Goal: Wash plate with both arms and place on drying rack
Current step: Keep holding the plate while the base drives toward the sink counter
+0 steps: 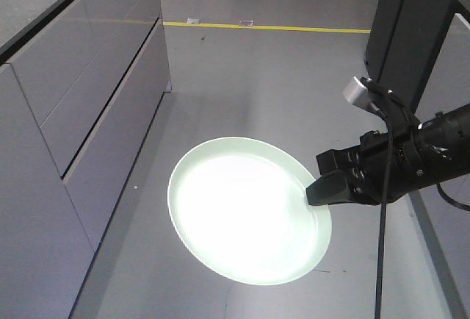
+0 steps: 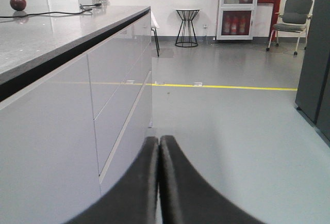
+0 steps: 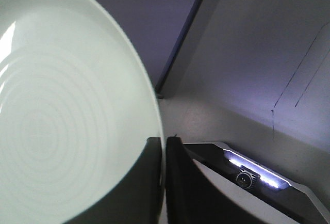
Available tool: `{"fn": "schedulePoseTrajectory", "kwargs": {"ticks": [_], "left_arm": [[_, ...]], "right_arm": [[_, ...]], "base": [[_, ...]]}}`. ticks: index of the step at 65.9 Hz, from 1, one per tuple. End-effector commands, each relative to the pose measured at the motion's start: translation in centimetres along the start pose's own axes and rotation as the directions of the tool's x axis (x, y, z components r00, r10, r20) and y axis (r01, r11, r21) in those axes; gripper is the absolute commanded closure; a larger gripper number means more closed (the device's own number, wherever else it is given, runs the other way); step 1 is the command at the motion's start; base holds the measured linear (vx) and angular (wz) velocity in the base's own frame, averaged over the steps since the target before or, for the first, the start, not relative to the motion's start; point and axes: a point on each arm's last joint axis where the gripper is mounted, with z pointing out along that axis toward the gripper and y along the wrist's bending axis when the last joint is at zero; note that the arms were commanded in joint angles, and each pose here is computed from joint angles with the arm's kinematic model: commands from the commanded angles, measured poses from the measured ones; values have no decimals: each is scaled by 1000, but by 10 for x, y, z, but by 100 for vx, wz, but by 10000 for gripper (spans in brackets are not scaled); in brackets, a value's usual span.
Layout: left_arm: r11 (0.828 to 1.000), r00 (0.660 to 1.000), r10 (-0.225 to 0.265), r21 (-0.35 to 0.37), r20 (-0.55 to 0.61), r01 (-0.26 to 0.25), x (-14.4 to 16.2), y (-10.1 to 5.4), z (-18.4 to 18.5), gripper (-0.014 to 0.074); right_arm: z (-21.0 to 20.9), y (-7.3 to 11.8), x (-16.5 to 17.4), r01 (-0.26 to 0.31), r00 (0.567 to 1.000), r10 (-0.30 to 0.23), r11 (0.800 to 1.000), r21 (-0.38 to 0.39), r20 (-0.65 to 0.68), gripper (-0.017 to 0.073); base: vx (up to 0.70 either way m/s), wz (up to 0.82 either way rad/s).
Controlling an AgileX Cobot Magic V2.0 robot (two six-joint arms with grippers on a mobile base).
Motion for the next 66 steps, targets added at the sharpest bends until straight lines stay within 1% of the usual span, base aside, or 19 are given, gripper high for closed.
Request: {"fn": "schedulePoseTrajectory", "kwargs": {"ticks": [1, 34, 66], "left_arm": [[1000, 994, -11, 5, 113, 11, -15, 0, -3, 600], [1000, 994, -11, 5, 113, 11, -15, 0, -3, 600], [1000, 994, -11, 5, 113, 11, -15, 0, -3, 600]], "right_arm": [[-13, 13, -5, 23, 997, -20, 999, -41, 68, 568], [-13, 13, -5, 23, 997, -20, 999, -41, 68, 568], [-13, 13, -5, 23, 997, -20, 999, -41, 68, 568]], "base": [[27, -6], [26, -10], [26, -19]]}}
